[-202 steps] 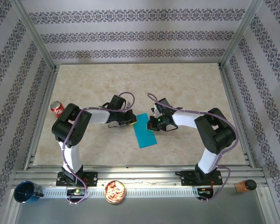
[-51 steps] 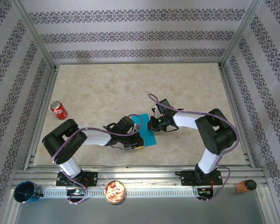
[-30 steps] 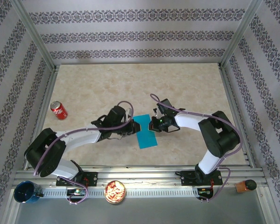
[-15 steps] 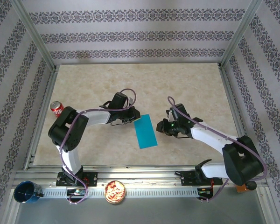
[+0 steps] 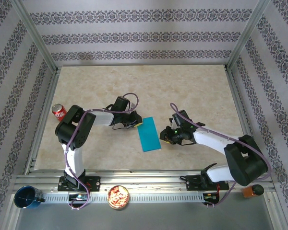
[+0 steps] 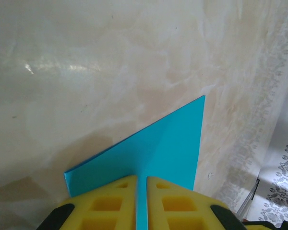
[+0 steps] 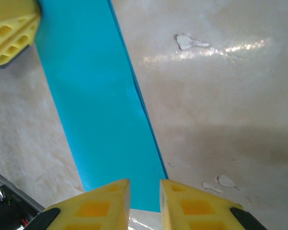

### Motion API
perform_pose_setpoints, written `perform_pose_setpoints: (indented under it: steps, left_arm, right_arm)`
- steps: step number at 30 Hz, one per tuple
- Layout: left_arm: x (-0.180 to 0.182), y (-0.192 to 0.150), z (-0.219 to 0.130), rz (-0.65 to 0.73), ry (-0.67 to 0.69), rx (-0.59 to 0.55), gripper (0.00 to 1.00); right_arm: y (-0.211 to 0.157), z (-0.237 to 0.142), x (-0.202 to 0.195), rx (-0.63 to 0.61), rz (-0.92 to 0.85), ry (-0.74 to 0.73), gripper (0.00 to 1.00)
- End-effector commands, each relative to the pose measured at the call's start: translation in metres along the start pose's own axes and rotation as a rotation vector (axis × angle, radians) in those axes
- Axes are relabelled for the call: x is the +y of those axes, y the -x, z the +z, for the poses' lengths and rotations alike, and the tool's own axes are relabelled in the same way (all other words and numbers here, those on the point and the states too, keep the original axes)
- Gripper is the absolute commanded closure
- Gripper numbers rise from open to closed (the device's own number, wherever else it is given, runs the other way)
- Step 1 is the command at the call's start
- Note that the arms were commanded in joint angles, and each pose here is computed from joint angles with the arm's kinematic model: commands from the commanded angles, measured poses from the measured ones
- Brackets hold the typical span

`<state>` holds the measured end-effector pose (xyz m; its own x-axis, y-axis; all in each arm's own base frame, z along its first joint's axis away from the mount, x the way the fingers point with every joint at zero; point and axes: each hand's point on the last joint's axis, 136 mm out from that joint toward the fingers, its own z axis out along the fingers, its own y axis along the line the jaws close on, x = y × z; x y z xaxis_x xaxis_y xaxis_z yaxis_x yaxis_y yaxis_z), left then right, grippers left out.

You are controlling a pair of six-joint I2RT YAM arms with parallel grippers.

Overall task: Fold a paper plane with a square sheet of paper (pick it up from the middle)
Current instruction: Fold the triangle a second time at the center of the table.

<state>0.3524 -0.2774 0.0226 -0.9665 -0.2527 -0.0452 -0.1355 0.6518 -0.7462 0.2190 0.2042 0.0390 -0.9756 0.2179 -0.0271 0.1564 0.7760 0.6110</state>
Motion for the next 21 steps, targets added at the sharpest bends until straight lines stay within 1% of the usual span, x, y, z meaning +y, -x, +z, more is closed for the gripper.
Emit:
perform_pose_setpoints:
  steps: [1, 6, 12, 21]
  left_arm:
    - [0.016, -0.001, 0.005, 0.009, 0.011, 0.006, 0.87]
    - [0.028, -0.008, 0.010, -0.005, 0.020, 0.026, 0.87]
    - [0.032, -0.010, 0.009, -0.010, 0.022, 0.030, 0.87]
    - [0.031, -0.009, 0.010, -0.007, 0.022, 0.032, 0.87]
  right_arm:
    - [-0.009, 0.007, 0.002, 0.048, 0.015, 0.013, 0.74]
    - [-0.014, 0.013, 0.002, 0.086, 0.014, 0.009, 0.70]
    - [-0.017, 0.016, -0.006, 0.086, 0.033, -0.021, 0.65]
    - [-0.021, 0.021, -0.002, 0.123, 0.031, 0.004, 0.67]
